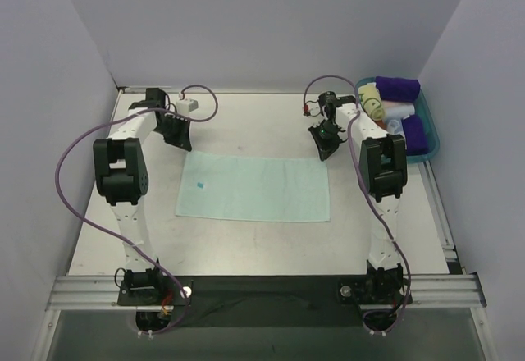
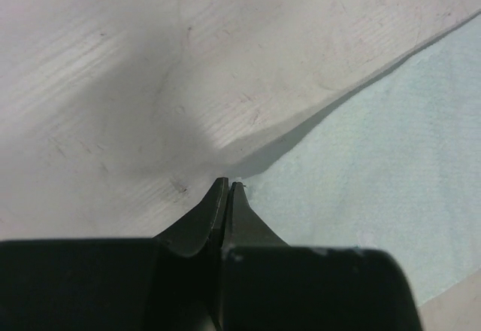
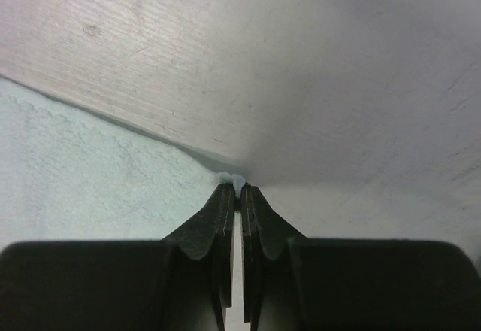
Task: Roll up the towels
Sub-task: Fold the towel
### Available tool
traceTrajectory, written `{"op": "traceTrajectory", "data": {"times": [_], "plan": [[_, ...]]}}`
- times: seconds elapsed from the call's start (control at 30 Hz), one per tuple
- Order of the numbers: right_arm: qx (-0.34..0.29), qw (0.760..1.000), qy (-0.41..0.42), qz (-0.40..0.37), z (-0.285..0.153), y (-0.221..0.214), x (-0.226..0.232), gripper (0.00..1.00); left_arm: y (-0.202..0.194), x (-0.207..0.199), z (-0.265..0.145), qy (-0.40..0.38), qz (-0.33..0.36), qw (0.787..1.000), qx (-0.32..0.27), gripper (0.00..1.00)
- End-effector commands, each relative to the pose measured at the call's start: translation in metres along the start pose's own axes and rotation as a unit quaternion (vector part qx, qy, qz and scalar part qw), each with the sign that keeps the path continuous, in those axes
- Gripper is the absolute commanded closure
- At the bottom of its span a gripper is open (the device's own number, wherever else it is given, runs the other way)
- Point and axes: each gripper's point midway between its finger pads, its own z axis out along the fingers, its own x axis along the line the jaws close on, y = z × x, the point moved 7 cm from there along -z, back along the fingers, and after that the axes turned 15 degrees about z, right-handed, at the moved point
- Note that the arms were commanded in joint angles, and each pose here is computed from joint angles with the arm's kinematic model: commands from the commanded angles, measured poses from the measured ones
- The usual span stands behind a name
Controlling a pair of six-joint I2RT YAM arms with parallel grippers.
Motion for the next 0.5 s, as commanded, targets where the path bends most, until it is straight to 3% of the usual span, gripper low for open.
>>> {"op": "traceTrajectory", "data": {"times": [0.0,0.23,0.47], "plan": [[-0.047,0.999,0.002,0.007,-0.036,0.019,-0.006,1.0,0.018,0.012,-0.021,0.003,-0.009,0.999,-0.047,1.0],[-0.069,0.997,0.02,0.003,-0.061,0.019,-0.005,1.0,0.029,0.009,-0.048,0.006,0.009,0.997,-0.082,1.0],[-0.051,0.998,0.04,-0.022,-0.08,-0.021,0.006,1.0,0.004,-0.017,-0.07,-0.016,0.041,0.995,-0.085,1.0]]}}
